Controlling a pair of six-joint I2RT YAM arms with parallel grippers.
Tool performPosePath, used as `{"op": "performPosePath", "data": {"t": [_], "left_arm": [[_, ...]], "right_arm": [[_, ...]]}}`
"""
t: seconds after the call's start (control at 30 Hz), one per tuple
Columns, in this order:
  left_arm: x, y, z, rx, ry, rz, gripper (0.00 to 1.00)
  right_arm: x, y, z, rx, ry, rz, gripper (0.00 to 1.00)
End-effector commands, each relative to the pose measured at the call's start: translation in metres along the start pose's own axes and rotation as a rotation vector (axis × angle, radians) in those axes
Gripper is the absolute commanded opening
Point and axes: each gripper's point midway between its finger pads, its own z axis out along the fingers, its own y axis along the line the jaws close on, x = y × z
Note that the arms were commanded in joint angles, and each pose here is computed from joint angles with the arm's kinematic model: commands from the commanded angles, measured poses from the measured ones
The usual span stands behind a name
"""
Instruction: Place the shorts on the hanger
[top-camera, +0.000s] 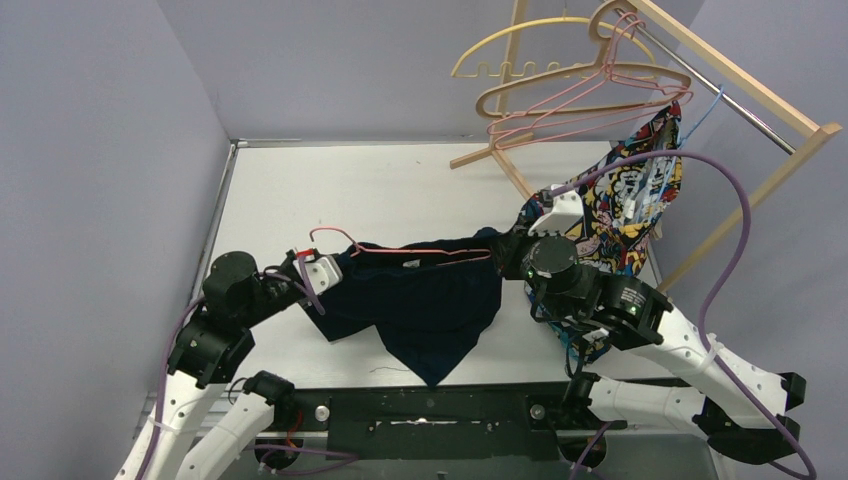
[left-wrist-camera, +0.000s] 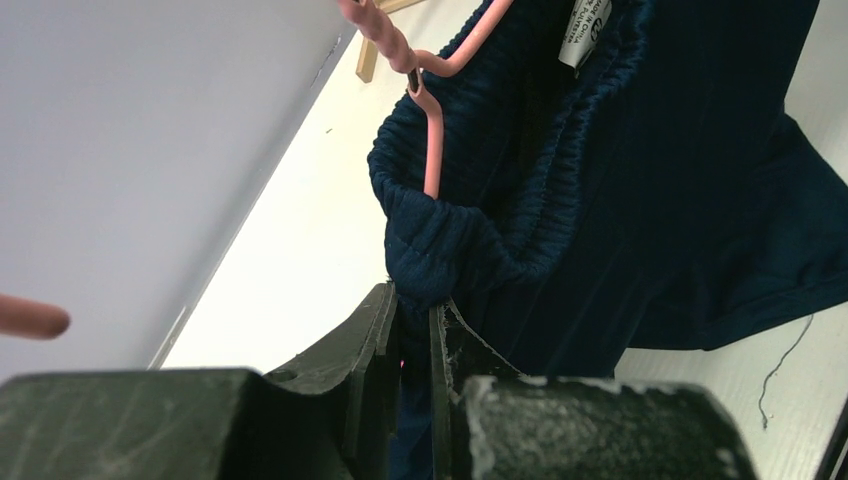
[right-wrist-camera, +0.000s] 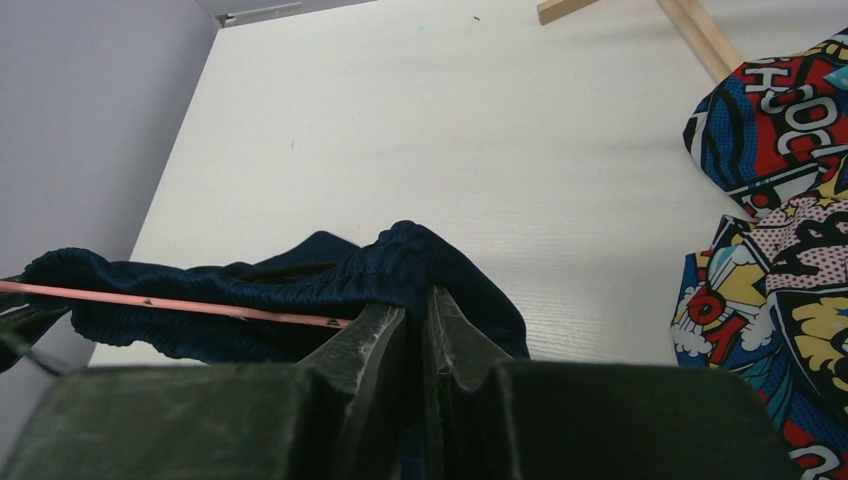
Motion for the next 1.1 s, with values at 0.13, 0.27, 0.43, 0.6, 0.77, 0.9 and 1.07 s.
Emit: {"op": "performPosePath", "data": {"t": [0.13, 0.27, 0.43, 0.6, 0.77, 0.9, 1.07], "left_arm": [[-0.027, 0.026, 0.006, -0.032, -0.033, 0.082, 0.0], [-0.032, 0.024, 0.007, -0.017, -0.057, 0.077, 0.0], [-0.031, 0.021, 0.009, -0.001, -0.057, 0.069, 0.0], [-0.03, 0.015, 0.013, 0.037, -0.059, 0.051, 0.0], [-0.029, 0.008, 0.015, 0.07, -0.066, 0.028, 0.0], [-0.028, 0.0, 0.014, 0.103, -0.073, 0.02, 0.0], [-0.029, -0.011, 0.013, 0.147, -0.095, 0.008, 0.0]], "right_arm": [[-0.032, 0.013, 0.003, 0.016, -0.023, -0.075, 0.0], [-0.022, 0.029, 0.013, -0.03, 0.018, -0.099, 0.0], [-0.005, 0.055, 0.031, -0.092, 0.091, -0.137, 0.0], [0.01, 0.087, 0.038, -0.226, 0.15, -0.138, 0.01], [0.018, 0.099, 0.033, -0.322, 0.166, -0.134, 0.08], [0.035, 0.098, 0.031, -0.366, 0.21, -0.15, 0.16], [0.031, 0.105, 0.023, -0.425, 0.216, -0.15, 0.28]]}}
